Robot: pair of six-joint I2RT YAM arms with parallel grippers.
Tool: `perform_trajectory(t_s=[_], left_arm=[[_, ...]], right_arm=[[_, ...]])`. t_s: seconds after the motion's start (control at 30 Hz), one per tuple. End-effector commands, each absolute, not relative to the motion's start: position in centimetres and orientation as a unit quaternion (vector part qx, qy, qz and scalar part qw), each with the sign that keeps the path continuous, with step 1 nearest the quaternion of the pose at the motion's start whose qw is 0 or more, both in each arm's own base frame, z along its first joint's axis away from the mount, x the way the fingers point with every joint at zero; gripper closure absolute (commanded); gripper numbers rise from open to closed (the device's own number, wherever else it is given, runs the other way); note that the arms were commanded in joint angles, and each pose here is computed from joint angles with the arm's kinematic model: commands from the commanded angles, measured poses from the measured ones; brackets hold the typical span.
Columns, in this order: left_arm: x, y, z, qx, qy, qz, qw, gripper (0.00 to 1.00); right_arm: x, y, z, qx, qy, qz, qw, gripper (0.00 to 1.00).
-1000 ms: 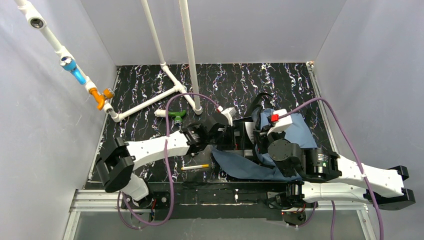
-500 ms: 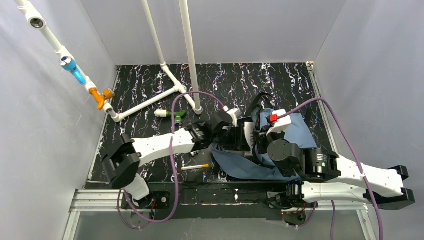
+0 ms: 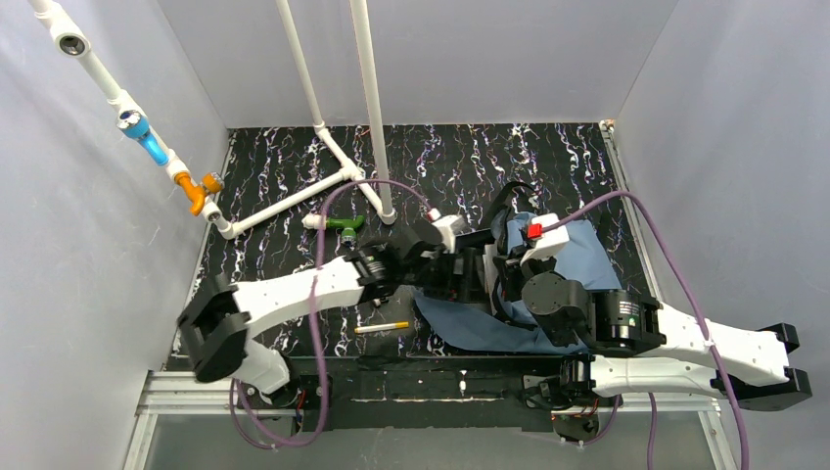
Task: Pack the student bag
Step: Place the book in the student bag, then zip the student bag at the center of the board.
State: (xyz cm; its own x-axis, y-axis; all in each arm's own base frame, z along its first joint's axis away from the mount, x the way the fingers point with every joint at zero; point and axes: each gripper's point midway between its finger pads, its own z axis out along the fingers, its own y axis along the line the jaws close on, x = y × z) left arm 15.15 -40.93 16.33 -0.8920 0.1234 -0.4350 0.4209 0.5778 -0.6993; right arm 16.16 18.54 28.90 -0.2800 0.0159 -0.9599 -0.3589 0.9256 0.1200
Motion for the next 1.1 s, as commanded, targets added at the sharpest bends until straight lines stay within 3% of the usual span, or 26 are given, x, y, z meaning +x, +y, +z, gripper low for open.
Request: perform_trajectory(t_s=[0.0, 0.2, 0.3, 0.43, 0.57, 0.73, 0.9, 1.07], left_arm=[[15.0, -34.7, 18.3, 0.169, 0.872, -0.389, 0.245, 0.24], [13.8, -29.8, 21.5, 0.197, 0.814, -0.413, 0.359, 0.26], [12.2, -30.7, 24.4, 0.238, 0.744, -0.457, 0.424, 0.27], [10.0, -32.7, 25.3, 0.342, 0.678, -0.400, 0.512, 0.24], [9.3, -35.0, 25.0, 0.367, 0.674, -0.380, 0.516, 0.25], [7.4, -36.0, 26.7, 0.368, 0.638, -0.432, 0.520, 0.29], [7.3, -33.0, 26.2, 0.333, 0.643, -0.450, 0.523, 0.27], [7.1, -30.5, 25.8, 0.290, 0.668, -0.468, 0.500, 0.24]], right_arm=[[16.2, 18.6, 31.4, -0.066, 0.770, 0.202, 0.601, 0.99], [15.7, 19.9, 31.1, -0.077, 0.780, 0.217, 0.582, 0.99], [15.5, 20.5, 31.0, -0.083, 0.786, 0.216, 0.573, 0.99], [14.7, 22.0, 30.8, -0.111, 0.798, 0.225, 0.548, 0.99], [13.9, 23.2, 30.1, -0.133, 0.812, 0.230, 0.519, 0.94], [13.1, 26.0, 28.0, -0.170, 0.834, 0.218, 0.478, 0.89], [13.2, 28.1, 24.3, -0.204, 0.873, 0.165, 0.412, 0.67], [14.5, 27.1, 22.3, -0.199, 0.903, 0.194, 0.328, 0.32]])
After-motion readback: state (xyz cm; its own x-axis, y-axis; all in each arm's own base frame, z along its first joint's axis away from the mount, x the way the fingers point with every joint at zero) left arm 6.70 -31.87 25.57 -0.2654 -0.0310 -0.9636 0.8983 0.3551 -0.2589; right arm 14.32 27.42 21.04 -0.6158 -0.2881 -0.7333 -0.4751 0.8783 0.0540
